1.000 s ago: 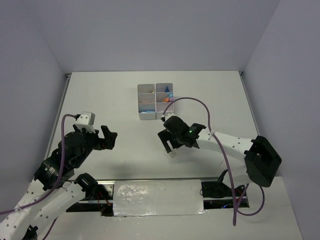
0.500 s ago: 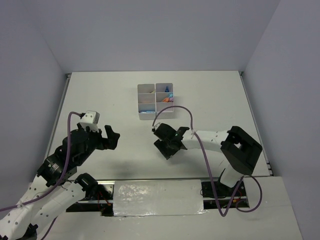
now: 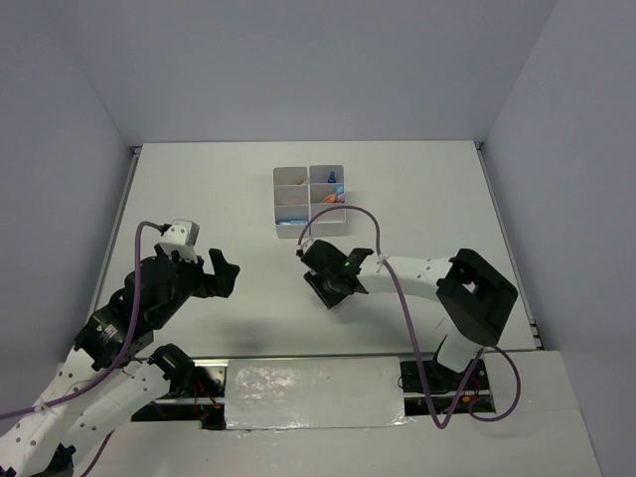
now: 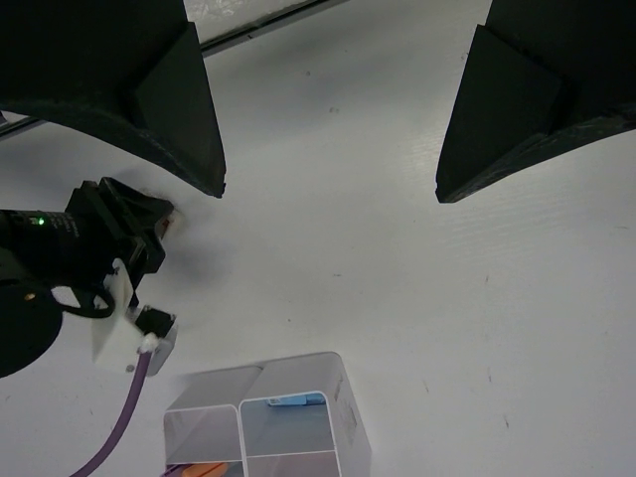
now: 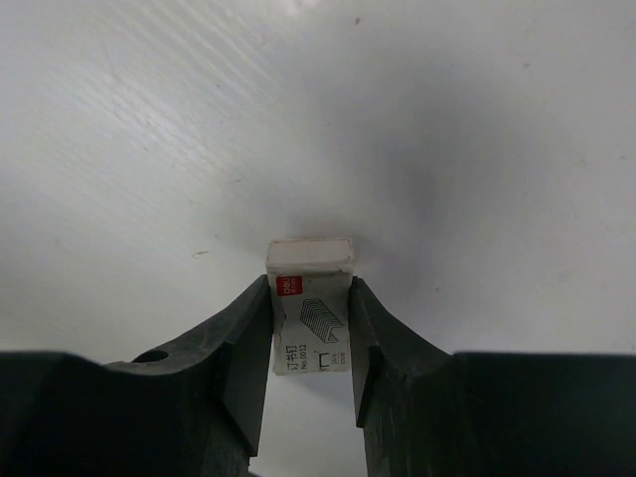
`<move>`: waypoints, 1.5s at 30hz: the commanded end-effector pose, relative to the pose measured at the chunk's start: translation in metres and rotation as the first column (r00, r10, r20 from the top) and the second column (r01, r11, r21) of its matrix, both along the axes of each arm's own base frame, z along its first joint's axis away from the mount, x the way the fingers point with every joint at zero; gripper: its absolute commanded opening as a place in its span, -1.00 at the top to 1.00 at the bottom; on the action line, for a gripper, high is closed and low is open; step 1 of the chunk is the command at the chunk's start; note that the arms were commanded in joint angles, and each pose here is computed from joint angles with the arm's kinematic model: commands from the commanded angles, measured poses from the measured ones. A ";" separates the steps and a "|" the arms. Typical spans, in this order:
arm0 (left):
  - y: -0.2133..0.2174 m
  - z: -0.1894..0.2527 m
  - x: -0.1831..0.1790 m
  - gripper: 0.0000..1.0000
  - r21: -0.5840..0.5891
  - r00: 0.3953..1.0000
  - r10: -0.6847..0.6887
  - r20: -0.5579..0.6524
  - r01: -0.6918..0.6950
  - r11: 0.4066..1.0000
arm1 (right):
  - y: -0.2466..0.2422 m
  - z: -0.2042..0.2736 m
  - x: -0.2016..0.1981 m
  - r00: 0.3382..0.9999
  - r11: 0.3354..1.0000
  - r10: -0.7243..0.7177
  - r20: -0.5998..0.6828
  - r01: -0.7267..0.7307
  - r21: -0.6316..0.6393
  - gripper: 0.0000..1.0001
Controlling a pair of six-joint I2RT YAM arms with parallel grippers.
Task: Sort the stationery into containers
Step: Pick up the stationery from the center of the board, then place the stationery in the storage box.
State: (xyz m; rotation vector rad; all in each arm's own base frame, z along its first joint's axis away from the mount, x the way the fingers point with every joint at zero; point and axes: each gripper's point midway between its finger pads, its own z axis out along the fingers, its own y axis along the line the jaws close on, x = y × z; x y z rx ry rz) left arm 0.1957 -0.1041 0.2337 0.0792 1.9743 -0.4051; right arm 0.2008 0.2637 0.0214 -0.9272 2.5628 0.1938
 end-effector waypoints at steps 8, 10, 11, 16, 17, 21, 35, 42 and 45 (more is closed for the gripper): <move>0.001 0.016 0.004 -0.99 -0.024 0.999 0.016 0.052 -0.014 1.000 | 0.001 0.153 0.124 0.452 0.420 -0.888 0.085 0.722 0.550 1.00; 0.001 0.016 0.004 -0.99 -0.023 0.999 0.016 0.051 -0.014 1.000 | -0.009 0.151 0.134 0.238 0.193 -0.971 -0.011 0.813 0.549 1.00; 0.001 0.015 0.004 -0.99 -0.024 0.999 0.013 0.050 -0.012 1.000 | -0.018 0.148 0.138 0.151 0.110 -0.988 -0.035 0.839 0.533 1.00; -0.002 0.015 0.004 -0.99 -0.021 0.999 -0.002 0.049 0.003 1.000 | -0.010 0.130 0.152 -0.190 -0.277 -0.952 -0.239 0.869 0.410 1.00; -0.002 0.015 0.004 -0.99 -0.022 0.999 -0.004 0.048 0.005 1.000 | -0.006 0.128 0.154 -0.213 -0.309 -0.940 -0.267 0.862 0.401 1.00; -0.004 0.015 0.003 -0.99 -0.023 0.999 -0.019 0.051 0.020 1.000 | 0.001 0.116 0.164 -0.305 -0.471 -0.855 -0.420 0.797 0.379 1.00; -0.011 0.018 0.000 -0.99 -0.031 0.996 -0.063 0.065 0.066 0.997 | -0.017 0.118 0.192 -0.328 -0.552 -0.808 -0.490 0.712 0.434 0.89; -0.016 0.019 -0.002 -0.99 -0.032 0.992 -0.102 0.069 0.105 0.994 | -0.022 0.133 0.211 -0.299 -0.542 -0.816 -0.494 0.694 0.475 0.86; -0.017 0.018 -0.002 -0.99 -0.031 0.992 -0.108 0.070 0.110 0.993 | -0.021 0.131 0.218 -0.292 -0.533 -0.822 -0.489 0.696 0.481 0.84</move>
